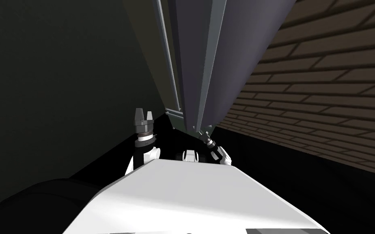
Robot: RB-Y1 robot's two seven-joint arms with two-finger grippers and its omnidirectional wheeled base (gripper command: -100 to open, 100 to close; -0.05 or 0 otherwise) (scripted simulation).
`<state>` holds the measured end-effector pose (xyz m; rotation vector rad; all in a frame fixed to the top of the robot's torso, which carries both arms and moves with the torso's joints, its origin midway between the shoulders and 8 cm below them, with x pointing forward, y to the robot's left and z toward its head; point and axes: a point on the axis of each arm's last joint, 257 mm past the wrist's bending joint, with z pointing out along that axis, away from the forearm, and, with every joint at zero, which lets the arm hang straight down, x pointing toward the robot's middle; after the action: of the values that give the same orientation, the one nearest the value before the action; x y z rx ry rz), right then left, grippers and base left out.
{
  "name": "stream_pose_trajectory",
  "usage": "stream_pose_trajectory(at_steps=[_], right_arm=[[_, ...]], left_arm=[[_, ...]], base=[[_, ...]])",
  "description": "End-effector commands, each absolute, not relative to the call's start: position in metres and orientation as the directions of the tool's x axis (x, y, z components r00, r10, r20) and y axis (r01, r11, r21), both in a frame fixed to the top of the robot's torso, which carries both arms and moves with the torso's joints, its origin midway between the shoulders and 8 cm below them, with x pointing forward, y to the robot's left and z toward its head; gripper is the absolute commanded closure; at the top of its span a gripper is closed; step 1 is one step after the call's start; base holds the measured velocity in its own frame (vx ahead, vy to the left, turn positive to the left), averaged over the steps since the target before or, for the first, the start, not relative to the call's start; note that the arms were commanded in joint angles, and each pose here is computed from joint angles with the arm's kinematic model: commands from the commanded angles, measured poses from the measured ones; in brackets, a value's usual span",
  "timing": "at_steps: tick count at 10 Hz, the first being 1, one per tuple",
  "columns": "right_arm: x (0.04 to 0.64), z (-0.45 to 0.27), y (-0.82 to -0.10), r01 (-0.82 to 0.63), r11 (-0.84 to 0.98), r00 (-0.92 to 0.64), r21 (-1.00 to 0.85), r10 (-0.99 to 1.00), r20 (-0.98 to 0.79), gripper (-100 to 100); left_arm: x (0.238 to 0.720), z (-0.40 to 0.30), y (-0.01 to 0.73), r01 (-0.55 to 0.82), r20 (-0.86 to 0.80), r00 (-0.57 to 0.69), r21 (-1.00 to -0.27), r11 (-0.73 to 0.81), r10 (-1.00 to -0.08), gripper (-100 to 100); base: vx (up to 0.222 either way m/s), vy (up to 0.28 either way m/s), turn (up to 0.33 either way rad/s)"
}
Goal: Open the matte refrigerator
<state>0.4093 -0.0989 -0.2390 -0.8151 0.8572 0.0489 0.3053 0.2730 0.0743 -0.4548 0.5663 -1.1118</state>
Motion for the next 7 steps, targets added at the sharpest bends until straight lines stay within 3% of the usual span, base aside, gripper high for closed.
stream_pose_trajectory(at_steps=[1,7], right_arm=[[0.400,-0.233,-0.088,-0.381,0.684,0.699,-0.622,-0.228,-0.678,100],[0.372,-0.221,-0.062,-0.461,0.624,0.748,-0.631,-0.110,-0.655,100]], left_arm=[[0.305,0.074,0.273,0.702,-0.196,0.329,-0.603,0.379,-0.924,0],[0.305,0.074,0.273,0.702,-0.196,0.329,-0.604,0.379,-0.924,0]], base=[[-0.064,-0.213,0.115],[-0.068,-0.174,0.080]])
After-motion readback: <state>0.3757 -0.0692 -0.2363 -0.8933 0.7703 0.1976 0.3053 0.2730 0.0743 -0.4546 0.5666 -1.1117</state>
